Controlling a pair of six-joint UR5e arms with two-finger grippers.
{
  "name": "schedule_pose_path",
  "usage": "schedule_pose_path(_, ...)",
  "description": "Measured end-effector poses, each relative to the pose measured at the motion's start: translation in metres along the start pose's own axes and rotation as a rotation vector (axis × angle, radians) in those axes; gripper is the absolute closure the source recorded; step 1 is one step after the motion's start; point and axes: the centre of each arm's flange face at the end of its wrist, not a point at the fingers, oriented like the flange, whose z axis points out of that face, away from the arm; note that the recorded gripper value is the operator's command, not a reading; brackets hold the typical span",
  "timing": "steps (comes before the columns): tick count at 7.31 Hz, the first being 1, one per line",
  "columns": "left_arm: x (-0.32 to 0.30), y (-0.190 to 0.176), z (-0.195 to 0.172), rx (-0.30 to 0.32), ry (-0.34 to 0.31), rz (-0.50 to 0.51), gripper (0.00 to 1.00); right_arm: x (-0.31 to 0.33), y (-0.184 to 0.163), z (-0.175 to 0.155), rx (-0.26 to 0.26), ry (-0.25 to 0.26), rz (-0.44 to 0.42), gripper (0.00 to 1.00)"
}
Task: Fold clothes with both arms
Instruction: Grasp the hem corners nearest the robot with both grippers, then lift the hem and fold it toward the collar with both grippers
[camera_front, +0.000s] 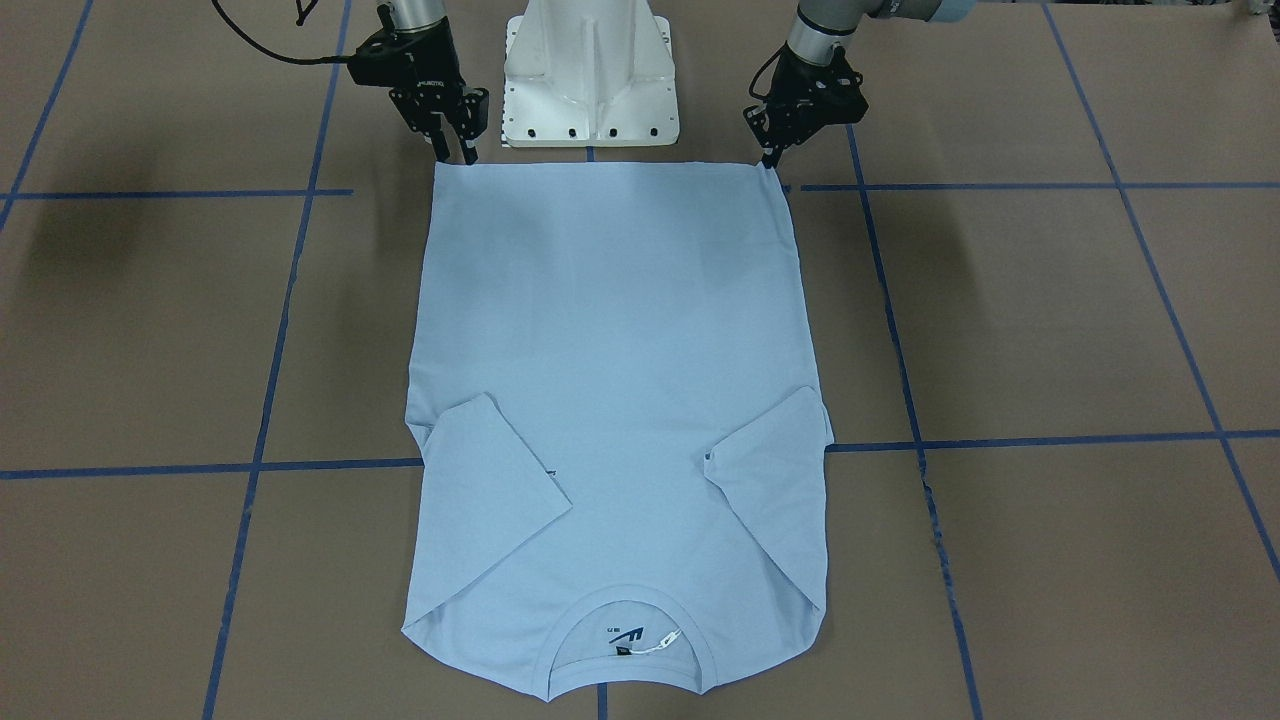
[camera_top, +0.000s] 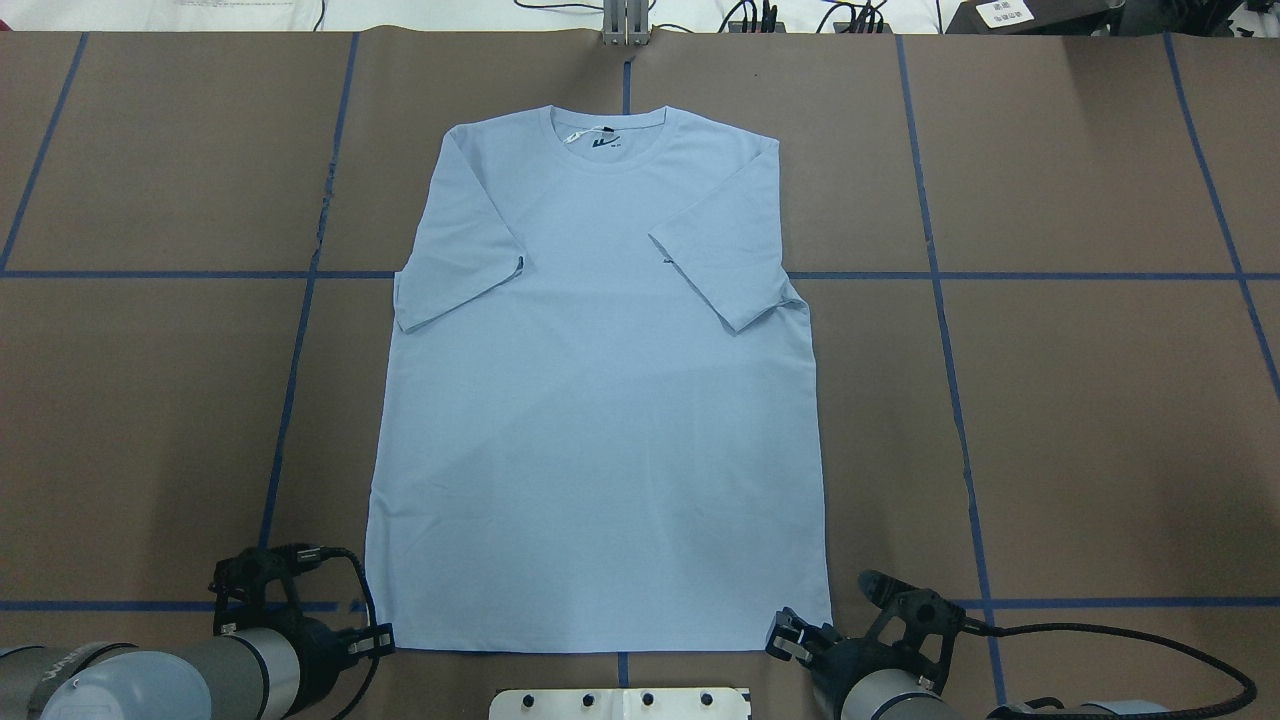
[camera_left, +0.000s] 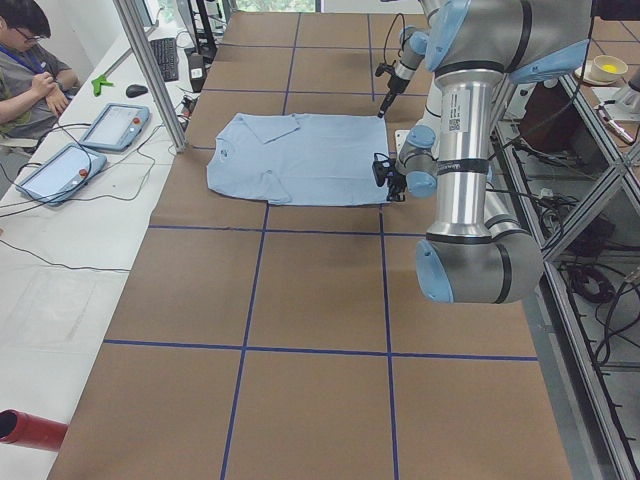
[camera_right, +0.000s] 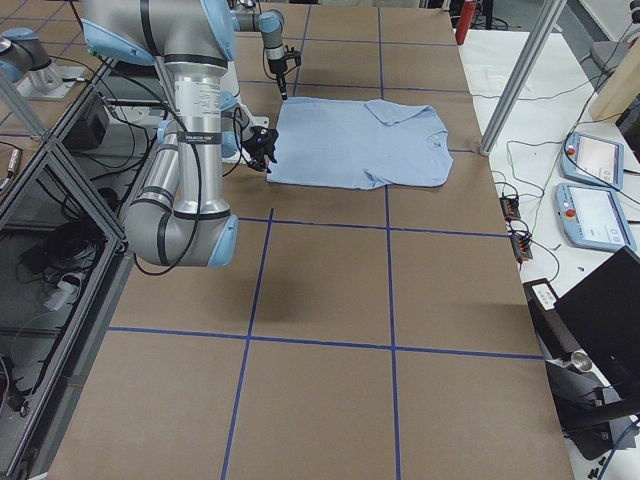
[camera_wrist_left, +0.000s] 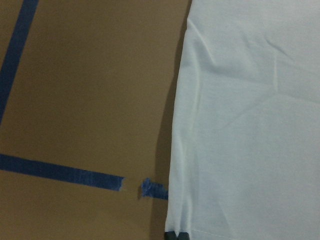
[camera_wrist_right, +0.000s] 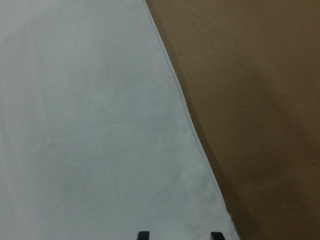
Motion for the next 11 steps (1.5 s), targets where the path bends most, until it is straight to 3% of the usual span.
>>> schedule_pose_path(4,0.002,0.0,-0.001,0.0,0.004,-0.001,1.0,0.017,-0.002,0.011,0.017,0.044,-0.025,0.45)
schedule_pose_path(5,0.002,0.0,-0.001,0.001,0.004,-0.001,1.0,0.02,0.0,0.013,0.018,0.051,-0.03,0.5)
schedule_pose_path(6,0.002,0.0,-0.001,0.001,0.004,-0.001,1.0,0.022,0.003,0.015,0.018,0.055,-0.033,0.65)
schedule_pose_path(7,0.002,0.0,-0.001,0.001,0.004,-0.001,1.0,0.022,0.004,0.016,0.018,0.055,-0.033,0.97)
schedule_pose_path(11,0.003,0.0,-0.001,-0.001,0.007,-0.001,1.0,0.017,0.004,0.013,0.019,0.043,-0.024,1.0)
